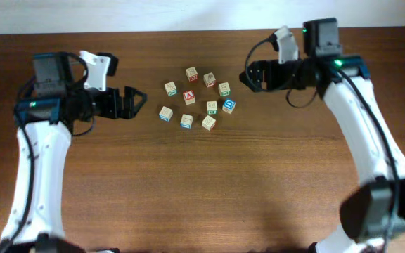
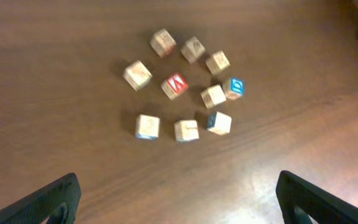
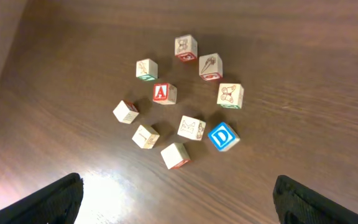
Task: Rotate 5 blocks
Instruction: 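Raise both arms and move the right gripper over the block cluster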
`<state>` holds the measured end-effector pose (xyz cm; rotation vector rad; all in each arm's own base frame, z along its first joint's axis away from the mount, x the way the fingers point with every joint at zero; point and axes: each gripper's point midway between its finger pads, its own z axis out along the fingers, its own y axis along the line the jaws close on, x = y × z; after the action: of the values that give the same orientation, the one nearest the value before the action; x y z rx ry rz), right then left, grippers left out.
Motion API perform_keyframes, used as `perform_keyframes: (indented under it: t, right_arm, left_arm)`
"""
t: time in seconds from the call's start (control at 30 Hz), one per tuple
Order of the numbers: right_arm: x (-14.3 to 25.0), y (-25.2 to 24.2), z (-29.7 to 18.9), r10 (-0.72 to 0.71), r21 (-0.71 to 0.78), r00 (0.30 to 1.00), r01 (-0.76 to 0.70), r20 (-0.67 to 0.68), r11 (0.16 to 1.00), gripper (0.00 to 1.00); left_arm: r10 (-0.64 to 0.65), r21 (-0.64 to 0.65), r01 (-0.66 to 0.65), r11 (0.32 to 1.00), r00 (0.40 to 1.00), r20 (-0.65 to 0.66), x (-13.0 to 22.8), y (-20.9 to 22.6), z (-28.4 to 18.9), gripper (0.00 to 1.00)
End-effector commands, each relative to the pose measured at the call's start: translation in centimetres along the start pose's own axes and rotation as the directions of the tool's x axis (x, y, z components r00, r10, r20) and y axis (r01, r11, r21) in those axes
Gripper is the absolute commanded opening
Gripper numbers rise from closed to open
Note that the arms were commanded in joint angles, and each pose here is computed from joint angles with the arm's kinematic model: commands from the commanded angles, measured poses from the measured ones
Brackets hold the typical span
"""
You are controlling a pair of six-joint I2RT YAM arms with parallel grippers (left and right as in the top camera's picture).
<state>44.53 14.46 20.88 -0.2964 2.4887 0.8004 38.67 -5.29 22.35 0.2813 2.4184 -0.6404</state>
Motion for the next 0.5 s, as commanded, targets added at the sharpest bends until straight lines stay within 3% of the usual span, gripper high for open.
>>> perform_keyframes:
  t: [0.0,0.2,0.27,0.37,0.47]
  right_arm:
    - [0.2,-0.7,3.1,0.028,-0.061,0.999,-0.03,-0.045,0.998,0.98]
    - [1.2,-2.5,7.0,0.041,-0.048,0.996,-0.045,-0.085,0.998,0.98]
    - [1.6,-4.3,8.5,0.153,0.086,0.984,-0.145,-0.087,0.986,0.99]
    - [2.7,-6.9,10.0,0.327,0.321,0.945,-0.302,-0.024,0.898,0.91]
    - [3.6,-7.5,11.4,0.393,0.459,0.918,-0.372,0.055,0.806,0.83]
  left_arm:
    - [-0.029,0.061,0.032,0.998,0.998,-0.047,0.6,-0.1,1.3,0.99]
    - [-0.068,0.067,0.076,0.995,0.992,-0.106,1.9,0.3,2.2,0.99]
    - [-0.063,0.063,0.07,0.996,0.993,-0.099,1.7,0.4,2.2,0.99]
    - [-0.059,0.053,0.064,0.997,0.994,-0.093,1.6,0.6,2.3,0.99]
    - [-0.062,-0.013,0.061,0.998,0.992,-0.107,1.9,1.7,2.2,0.99]
